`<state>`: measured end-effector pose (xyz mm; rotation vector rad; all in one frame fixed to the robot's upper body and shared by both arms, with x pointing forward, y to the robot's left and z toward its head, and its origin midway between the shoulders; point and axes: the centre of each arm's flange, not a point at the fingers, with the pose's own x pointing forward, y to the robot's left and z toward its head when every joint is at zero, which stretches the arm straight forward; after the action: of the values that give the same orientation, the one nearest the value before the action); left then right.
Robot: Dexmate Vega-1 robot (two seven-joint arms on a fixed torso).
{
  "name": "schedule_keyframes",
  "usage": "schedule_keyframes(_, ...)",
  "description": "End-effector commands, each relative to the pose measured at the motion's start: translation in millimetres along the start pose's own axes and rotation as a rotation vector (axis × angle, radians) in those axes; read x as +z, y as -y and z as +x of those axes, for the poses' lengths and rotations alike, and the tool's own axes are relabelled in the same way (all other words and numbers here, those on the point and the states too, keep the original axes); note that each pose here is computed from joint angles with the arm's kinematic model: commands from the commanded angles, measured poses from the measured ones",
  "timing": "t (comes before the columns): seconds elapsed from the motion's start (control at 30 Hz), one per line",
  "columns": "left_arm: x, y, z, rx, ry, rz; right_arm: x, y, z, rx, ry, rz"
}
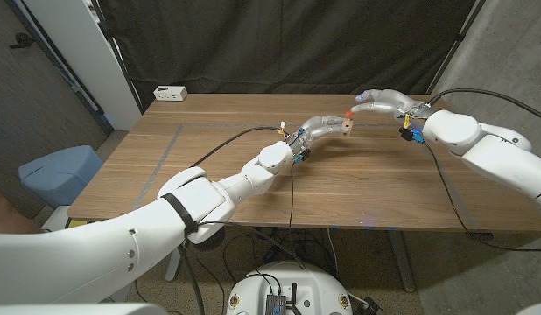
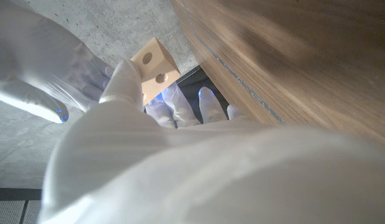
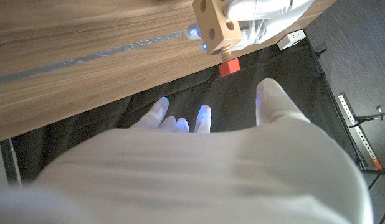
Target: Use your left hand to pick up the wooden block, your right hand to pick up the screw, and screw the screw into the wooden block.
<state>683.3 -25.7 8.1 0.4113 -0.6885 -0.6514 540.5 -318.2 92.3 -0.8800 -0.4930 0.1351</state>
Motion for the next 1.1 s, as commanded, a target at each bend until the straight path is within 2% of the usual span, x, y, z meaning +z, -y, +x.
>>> schedule_keyframes(0.03,3.7,3.3,-2.3,-0.003,0.032,0.036,25.5,28.2,1.4,0.095,-0.067,-0.131)
schedule_keyframes(0.53,4.0,1.2,-2.6,0.001,0.033,0.044,43.7,39.8,10.1,0.211,-0.108,-0.218)
schedule_keyframes(1.1,4.5,-1.3,1.2,-0.010,0.013,0.049,64.7,44.4,26.8,0.325,-0.166,-0.366)
